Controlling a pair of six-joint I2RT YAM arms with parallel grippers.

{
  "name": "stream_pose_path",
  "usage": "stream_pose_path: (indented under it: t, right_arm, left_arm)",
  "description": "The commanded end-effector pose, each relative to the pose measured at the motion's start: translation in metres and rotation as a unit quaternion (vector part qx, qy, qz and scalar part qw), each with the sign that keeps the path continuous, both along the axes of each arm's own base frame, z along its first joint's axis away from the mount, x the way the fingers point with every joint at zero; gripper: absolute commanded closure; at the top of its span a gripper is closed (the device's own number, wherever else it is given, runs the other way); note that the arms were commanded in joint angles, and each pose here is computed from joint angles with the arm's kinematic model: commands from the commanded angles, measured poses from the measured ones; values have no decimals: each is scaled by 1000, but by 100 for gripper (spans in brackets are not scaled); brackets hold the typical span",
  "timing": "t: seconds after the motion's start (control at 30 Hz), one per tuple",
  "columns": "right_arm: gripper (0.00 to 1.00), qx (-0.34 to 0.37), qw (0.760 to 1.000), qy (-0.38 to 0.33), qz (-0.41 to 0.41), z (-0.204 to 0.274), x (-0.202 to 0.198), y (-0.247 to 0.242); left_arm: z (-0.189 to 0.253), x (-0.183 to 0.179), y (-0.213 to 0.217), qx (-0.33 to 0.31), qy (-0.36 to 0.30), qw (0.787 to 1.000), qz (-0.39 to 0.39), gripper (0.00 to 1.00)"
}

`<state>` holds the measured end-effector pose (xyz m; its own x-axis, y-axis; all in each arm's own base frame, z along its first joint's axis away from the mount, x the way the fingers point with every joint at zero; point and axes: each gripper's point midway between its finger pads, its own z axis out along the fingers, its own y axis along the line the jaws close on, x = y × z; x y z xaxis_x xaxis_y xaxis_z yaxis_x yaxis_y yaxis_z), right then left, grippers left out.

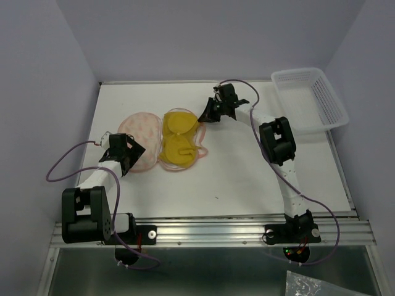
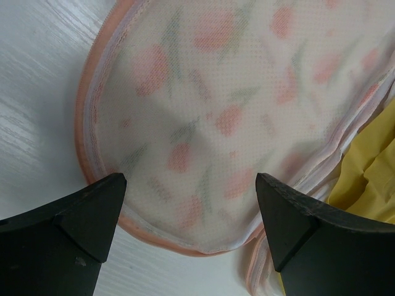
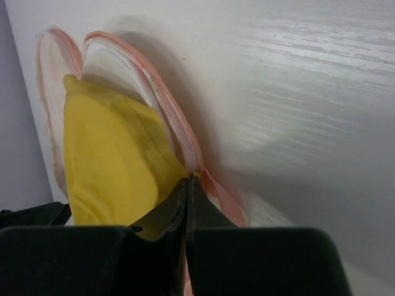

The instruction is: Place the bra in the laundry bag and zip it closed

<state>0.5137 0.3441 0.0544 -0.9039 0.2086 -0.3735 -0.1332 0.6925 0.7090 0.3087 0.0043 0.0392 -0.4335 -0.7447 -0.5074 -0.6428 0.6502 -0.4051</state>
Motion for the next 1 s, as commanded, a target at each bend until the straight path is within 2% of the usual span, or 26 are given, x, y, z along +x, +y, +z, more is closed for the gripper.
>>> stream_pose_path:
  t: [0.0, 0.37, 0.57, 0.73, 0.8, 0.97]
  right_arm:
    - [99, 54, 995, -57, 55, 61, -9, 21]
    - [99, 114, 986, -57, 105, 76, -35, 45]
    - [99, 139, 983, -40, 118, 65, -51, 51]
    - [99, 118, 988, -31, 90, 47, -47, 45]
    - [97, 101, 991, -37, 76, 43, -42, 41]
    - [78, 65, 995, -62, 48, 56, -37, 29]
  left_arm:
    - [18, 18, 3, 12, -37, 999, -2, 1]
    - [-16, 14, 4, 10, 7, 1000, -1, 1]
    - [-24, 15, 0, 3, 16, 1000, -9, 1]
    - [-17, 15, -1, 2, 7, 1000, -11, 1]
    - [-14, 15, 0, 2, 3, 1000, -9, 1]
    - [1, 15, 1, 6, -16, 1000, -5, 1]
